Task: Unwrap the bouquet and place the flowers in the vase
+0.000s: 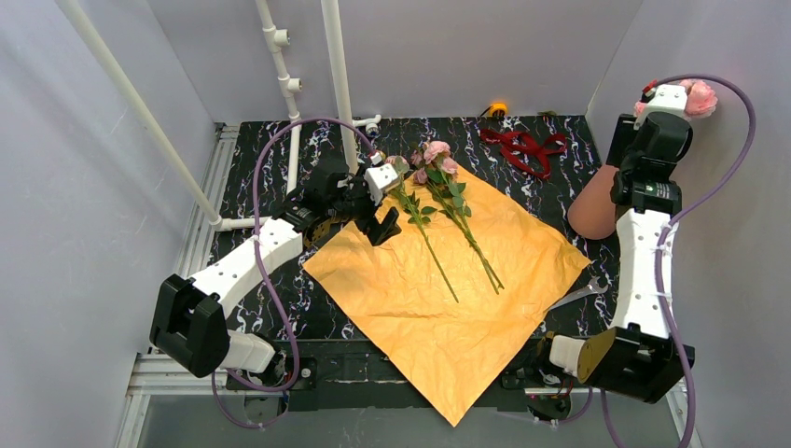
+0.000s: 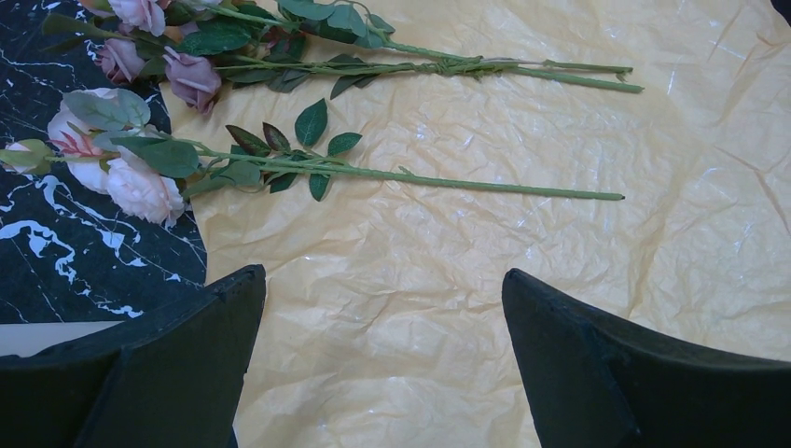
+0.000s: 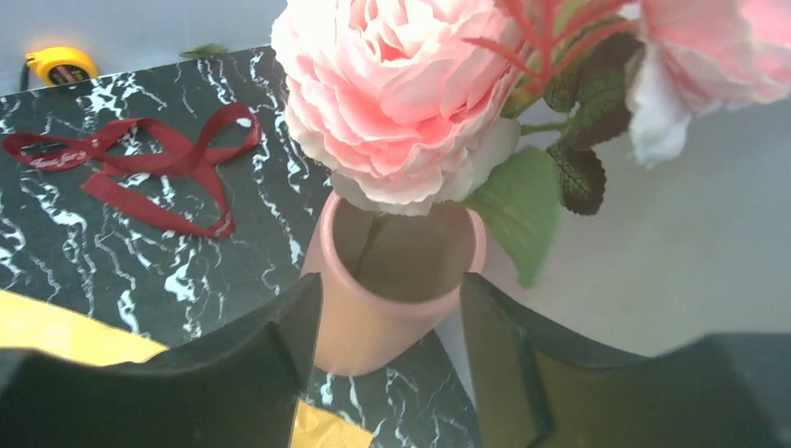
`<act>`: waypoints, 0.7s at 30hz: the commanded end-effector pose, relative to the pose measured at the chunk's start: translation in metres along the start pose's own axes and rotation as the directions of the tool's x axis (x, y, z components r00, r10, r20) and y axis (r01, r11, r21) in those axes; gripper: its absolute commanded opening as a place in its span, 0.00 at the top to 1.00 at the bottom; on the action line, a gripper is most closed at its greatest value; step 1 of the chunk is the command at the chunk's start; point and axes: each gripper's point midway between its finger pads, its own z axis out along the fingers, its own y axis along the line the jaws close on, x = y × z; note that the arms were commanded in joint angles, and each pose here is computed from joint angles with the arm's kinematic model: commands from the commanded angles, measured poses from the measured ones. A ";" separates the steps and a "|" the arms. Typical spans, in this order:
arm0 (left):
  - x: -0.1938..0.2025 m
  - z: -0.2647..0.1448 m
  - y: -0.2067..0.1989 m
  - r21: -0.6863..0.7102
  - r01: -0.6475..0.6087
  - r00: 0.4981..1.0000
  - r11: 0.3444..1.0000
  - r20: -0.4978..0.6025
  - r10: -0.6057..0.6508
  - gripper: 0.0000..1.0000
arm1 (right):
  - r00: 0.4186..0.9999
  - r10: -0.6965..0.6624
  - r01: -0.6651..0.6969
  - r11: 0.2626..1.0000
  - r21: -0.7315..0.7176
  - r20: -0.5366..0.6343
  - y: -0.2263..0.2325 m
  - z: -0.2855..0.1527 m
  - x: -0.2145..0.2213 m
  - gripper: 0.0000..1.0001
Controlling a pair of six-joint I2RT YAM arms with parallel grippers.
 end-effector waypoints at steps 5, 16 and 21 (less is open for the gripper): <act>-0.012 -0.002 -0.002 0.020 0.023 0.999 1.000 0.027 -0.024 0.02 | 1.000 -0.021 0.022 0.996 -0.092 0.015 -0.002 -0.057 -0.023 0.21; -0.010 -0.006 -0.006 0.018 0.069 0.997 0.997 0.029 -0.070 0.02 | 0.953 -0.285 0.182 0.813 -0.552 -0.105 0.049 -0.141 0.029 0.12; -0.006 -0.010 -0.011 0.017 0.097 0.995 0.995 0.030 -0.097 0.02 | 0.903 -0.414 0.214 0.667 -0.713 -0.116 0.065 -0.169 0.065 0.11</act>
